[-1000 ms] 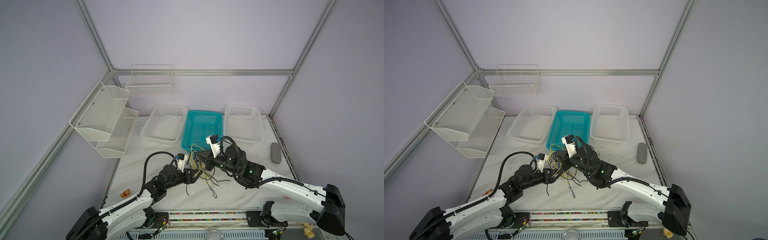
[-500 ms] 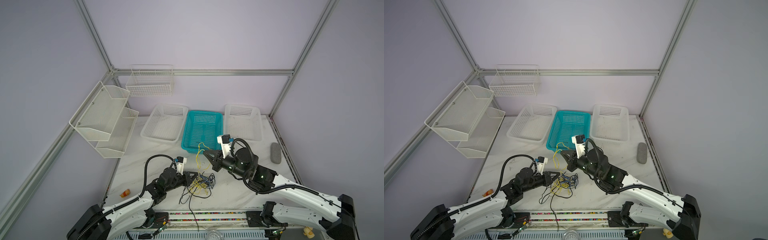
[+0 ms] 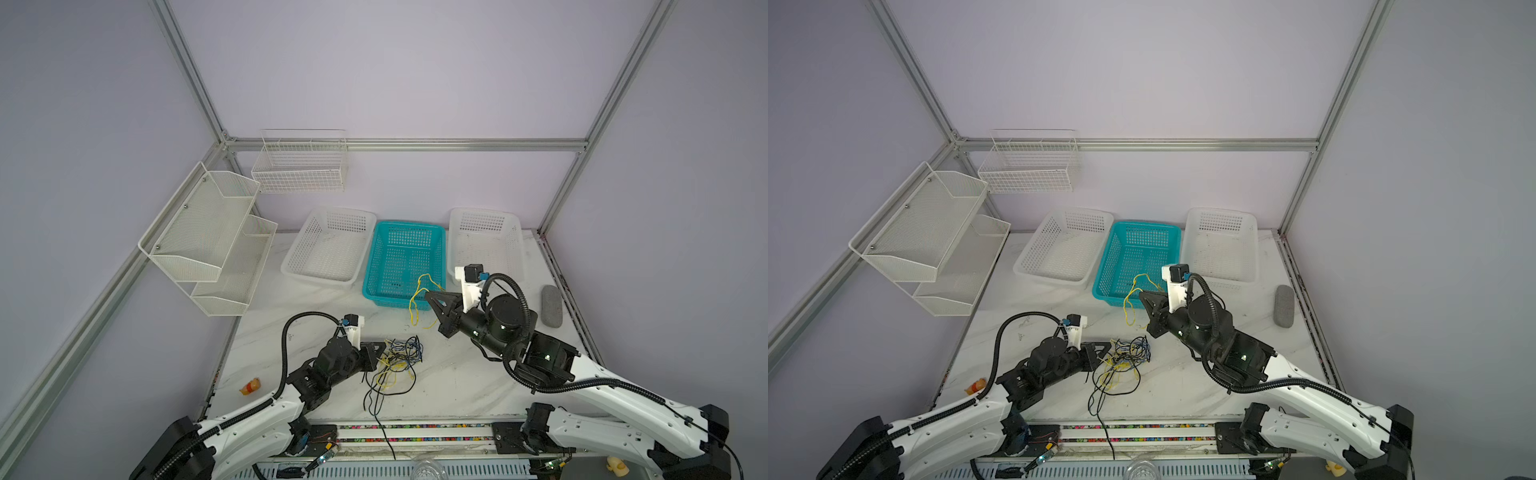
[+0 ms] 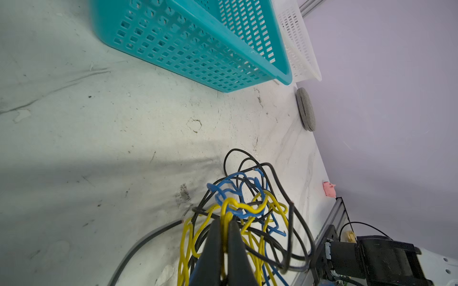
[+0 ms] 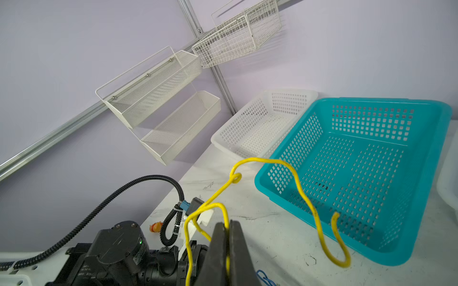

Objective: Untangle the cables
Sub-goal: 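Lift the yellow wire toward the teal basket with the right gripper while the left releases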

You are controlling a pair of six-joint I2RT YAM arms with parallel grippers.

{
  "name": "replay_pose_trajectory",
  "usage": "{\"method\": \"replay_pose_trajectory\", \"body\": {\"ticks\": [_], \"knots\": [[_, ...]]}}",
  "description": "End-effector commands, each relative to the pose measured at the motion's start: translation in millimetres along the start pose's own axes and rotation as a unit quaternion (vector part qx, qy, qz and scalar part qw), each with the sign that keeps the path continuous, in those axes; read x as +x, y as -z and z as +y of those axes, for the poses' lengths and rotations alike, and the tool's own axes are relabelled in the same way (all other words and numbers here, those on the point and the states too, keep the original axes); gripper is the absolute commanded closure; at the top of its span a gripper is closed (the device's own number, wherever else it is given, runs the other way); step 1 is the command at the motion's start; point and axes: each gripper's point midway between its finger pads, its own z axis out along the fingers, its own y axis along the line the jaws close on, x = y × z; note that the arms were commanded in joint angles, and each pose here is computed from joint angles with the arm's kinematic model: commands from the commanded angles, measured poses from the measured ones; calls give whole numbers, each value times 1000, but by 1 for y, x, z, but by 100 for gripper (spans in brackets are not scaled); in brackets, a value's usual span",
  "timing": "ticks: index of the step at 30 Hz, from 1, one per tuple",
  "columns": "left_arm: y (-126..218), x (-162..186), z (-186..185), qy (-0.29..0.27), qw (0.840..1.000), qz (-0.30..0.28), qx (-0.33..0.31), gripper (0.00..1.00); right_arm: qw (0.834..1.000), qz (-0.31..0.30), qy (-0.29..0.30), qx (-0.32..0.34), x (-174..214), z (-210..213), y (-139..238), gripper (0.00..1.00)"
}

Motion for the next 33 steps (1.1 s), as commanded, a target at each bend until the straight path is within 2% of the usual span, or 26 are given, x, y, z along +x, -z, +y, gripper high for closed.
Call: {"method": "replay_pose_trajectory", "body": {"ticks": [1, 4, 7, 16, 23, 29, 33], "knots": [[5, -22, -9, -23, 999, -38, 2, 96, 999, -20, 15, 26, -23, -8, -1, 100], [6, -33, -15, -34, 998, -49, 2, 81, 999, -19, 13, 33, -32, -20, -10, 100], [7, -43, -22, -44, 997, -59, 5, 71, 999, -20, -1, 38, -42, -38, -17, 100], [19, -87, -42, -98, 992, -83, -11, 27, 994, -36, -8, 107, -66, -93, -42, 100], [48, -130, -54, -117, 985, -120, -37, 0, 981, -54, -62, 175, -75, -163, -51, 100], [83, -168, -63, -166, 970, -150, -93, 0, 970, -69, -91, 216, -77, -205, -54, 100], [97, -188, -50, -213, 948, -162, -173, 0, 962, -88, -122, 230, -81, -230, -48, 100]]}}
